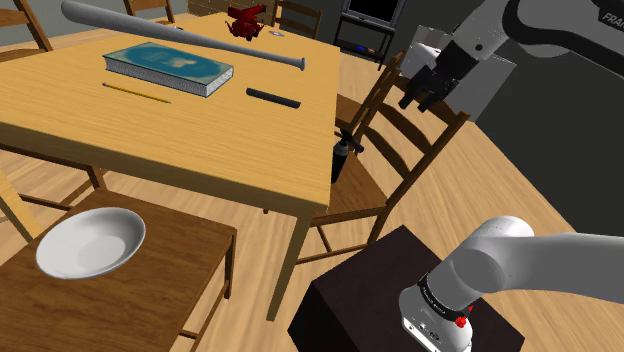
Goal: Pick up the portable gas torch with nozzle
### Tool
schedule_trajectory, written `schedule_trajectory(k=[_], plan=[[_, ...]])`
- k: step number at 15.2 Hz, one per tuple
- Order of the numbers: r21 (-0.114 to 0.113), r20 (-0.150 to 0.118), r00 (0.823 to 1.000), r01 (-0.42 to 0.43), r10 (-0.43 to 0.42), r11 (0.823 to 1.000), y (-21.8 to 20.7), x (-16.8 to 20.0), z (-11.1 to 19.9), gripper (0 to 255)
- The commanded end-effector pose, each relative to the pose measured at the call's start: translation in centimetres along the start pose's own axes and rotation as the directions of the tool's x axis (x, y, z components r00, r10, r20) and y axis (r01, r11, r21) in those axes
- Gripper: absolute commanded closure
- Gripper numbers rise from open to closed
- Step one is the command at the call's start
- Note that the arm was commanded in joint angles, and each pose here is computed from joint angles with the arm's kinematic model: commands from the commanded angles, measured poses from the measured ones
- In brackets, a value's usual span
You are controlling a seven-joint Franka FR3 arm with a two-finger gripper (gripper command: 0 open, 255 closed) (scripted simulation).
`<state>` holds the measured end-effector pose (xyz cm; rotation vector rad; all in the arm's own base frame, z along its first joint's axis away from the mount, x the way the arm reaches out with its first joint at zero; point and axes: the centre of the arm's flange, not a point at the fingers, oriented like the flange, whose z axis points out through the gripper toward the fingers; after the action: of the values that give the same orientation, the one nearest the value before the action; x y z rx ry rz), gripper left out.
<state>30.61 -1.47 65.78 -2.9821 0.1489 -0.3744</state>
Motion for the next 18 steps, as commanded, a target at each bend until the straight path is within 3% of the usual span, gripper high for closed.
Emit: schedule_trajectory(k=[1, 18], plan=[[0.000, 0.000, 1.000, 0.000, 0.000, 1.000, 0.0, 0.0, 0.0, 0], [-0.138, 0.045, 0.988, -0.138, 0.145, 0.981, 3.9, 12.7, 18.4, 0]])
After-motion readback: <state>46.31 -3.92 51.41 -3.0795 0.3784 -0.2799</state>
